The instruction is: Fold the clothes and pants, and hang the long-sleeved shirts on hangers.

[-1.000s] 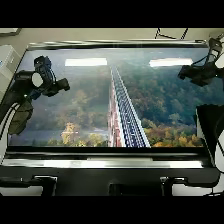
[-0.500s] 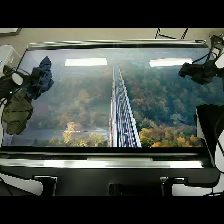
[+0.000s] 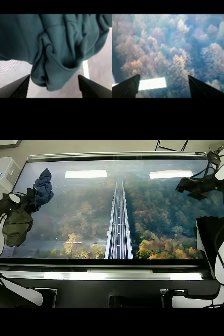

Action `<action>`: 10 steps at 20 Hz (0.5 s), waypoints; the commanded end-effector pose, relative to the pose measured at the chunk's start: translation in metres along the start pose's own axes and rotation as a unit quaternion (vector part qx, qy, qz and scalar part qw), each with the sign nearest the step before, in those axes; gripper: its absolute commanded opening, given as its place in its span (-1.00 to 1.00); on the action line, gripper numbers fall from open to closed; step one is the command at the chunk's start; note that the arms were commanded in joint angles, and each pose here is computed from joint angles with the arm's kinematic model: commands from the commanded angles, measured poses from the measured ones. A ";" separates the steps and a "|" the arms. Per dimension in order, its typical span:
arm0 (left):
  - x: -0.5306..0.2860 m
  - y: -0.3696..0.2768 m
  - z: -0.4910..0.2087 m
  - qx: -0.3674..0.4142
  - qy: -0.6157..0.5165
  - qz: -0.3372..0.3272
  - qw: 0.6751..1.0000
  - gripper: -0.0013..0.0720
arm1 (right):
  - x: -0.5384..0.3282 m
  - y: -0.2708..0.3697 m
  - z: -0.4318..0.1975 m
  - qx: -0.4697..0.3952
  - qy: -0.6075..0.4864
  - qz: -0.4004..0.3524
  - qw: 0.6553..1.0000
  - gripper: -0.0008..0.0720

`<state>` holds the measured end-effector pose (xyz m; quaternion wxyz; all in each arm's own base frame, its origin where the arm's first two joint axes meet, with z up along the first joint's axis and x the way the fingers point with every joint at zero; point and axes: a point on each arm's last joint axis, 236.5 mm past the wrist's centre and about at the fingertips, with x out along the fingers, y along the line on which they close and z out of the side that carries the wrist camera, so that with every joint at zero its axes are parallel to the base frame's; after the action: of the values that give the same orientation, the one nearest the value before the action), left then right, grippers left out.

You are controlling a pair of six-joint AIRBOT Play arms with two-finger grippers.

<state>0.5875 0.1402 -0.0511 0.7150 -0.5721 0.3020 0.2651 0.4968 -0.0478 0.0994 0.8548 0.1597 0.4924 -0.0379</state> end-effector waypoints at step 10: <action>-0.140 -0.171 -0.071 0.369 -0.081 -0.196 0.905 -0.90 | -0.027 0.017 -0.053 0.004 0.103 0.027 0.994 0.86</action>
<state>0.6181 0.0859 0.0550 0.8577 -0.4312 0.2474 0.1311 0.4492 -0.0218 0.0900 0.7951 0.1857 0.5773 -0.0106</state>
